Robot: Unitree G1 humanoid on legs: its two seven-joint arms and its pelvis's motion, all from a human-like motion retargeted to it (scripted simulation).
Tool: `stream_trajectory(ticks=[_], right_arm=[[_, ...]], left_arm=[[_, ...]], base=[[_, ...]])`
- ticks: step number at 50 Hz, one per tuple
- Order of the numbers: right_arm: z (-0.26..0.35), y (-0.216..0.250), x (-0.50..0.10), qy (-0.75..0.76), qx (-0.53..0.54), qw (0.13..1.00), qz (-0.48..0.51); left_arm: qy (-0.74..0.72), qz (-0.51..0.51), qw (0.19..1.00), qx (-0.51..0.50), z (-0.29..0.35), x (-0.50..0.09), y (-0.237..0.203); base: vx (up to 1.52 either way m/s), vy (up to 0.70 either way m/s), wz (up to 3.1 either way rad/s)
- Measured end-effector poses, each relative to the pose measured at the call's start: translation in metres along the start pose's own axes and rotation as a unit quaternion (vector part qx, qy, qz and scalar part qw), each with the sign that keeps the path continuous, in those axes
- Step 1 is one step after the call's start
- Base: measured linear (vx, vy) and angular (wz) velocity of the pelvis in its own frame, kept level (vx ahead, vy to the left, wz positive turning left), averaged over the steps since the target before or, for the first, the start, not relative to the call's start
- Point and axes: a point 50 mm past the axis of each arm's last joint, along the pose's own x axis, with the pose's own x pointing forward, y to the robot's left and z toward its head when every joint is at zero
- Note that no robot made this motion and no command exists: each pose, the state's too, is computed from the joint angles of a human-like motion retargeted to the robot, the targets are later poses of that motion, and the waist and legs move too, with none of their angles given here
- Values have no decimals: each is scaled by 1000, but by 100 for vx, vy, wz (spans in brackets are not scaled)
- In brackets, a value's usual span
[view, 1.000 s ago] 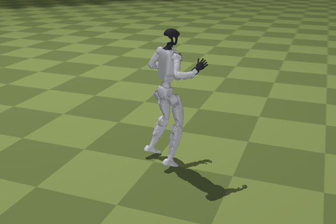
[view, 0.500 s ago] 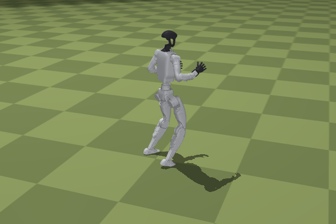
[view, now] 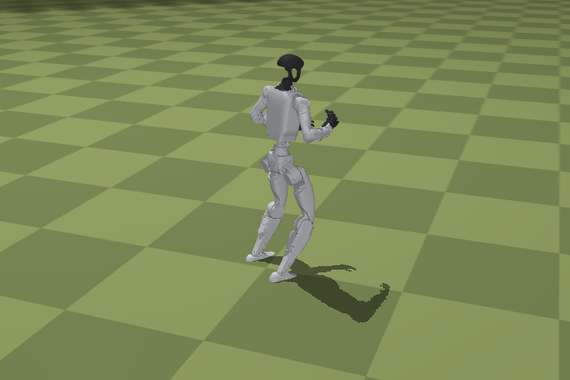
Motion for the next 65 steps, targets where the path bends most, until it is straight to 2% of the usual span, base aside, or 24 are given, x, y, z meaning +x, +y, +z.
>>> stream_trajectory(ticks=[17, 43, 65], right_arm=[[-32, 18, -4, 74, 40, 996, 30], [-57, 11, -31, 155, 81, 984, -17], [-55, 18, -14, 149, 66, 986, -29]], left_arm=[[47, -44, 997, 51, -22, 14, -10], [91, 15, 995, 42, -46, 17, -10], [59, 57, 995, -48, -32, 27, -14]], base=[[-3, -14, -4], [-8, -6, -3], [-12, 9, -6]])
